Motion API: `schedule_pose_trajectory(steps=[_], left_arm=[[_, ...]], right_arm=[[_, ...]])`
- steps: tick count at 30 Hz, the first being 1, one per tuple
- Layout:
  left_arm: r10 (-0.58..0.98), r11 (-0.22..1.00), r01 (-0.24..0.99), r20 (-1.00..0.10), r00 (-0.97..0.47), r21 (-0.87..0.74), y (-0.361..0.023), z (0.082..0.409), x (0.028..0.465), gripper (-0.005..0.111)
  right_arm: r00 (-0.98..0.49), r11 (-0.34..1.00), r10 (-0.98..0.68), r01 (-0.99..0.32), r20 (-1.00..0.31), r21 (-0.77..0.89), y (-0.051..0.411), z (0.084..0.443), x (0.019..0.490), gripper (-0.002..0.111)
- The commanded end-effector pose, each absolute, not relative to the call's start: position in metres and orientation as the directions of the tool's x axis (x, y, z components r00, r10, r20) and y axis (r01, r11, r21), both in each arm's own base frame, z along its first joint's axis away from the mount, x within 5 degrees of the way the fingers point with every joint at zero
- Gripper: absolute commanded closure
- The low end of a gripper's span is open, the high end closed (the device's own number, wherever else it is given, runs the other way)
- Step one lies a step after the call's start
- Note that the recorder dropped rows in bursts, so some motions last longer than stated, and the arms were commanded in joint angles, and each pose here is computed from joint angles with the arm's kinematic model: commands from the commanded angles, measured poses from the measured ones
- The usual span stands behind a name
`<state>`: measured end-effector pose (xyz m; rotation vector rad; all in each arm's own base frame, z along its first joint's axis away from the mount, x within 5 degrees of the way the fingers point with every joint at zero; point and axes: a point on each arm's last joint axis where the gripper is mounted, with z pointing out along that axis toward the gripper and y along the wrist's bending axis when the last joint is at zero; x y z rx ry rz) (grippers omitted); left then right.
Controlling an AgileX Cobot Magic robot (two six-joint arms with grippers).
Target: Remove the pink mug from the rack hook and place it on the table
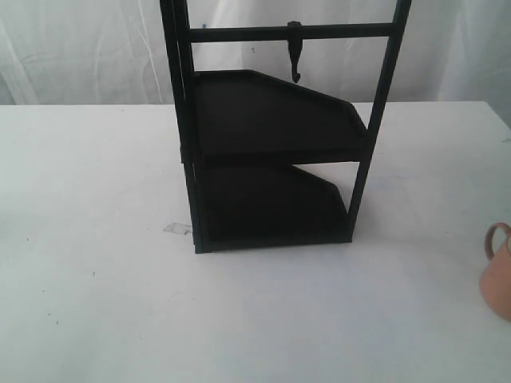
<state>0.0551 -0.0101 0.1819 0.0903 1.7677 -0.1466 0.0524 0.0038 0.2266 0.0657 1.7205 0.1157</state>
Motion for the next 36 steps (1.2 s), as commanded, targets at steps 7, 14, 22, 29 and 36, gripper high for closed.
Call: schedule_pose_trajectory(steps=[7, 14, 22, 29, 36], left_arm=[[-0.027, 0.989, 0.138, -0.978, -0.206, -0.057, -0.01, 0.1804, 0.0549, 0.107], [-0.027, 0.989, 0.138, -0.978, -0.206, -0.057, -0.01, 0.1804, 0.0549, 0.107], [-0.027, 0.989, 0.138, -0.978, -0.206, -0.057, -0.01, 0.1804, 0.0549, 0.107], [-0.027, 0.989, 0.138, -0.978, -0.206, -0.057, -0.01, 0.1804, 0.0549, 0.107], [-0.027, 0.989, 0.138, -0.978, -0.206, -0.057, -0.01, 0.1804, 0.0549, 0.107]], right_arm=[[-0.099, 0.995, 0.096, -0.005, -0.99, 0.097, 0.0017, 0.1964, 0.056, 0.108], [-0.098, 1.0, 0.027, -0.011, -0.995, 0.029, 0.0017, 0.1964, 0.056, 0.108], [-0.147, 0.998, 0.06, -0.019, -0.987, 0.063, 0.0029, 0.192, 0.0555, 0.108], [-0.156, 0.998, 0.054, -0.019, -0.986, 0.057, 0.0029, 0.1912, 0.0553, 0.108], [-0.156, 0.998, 0.055, -0.019, -0.986, 0.059, 0.0029, 0.1912, 0.0553, 0.108]])
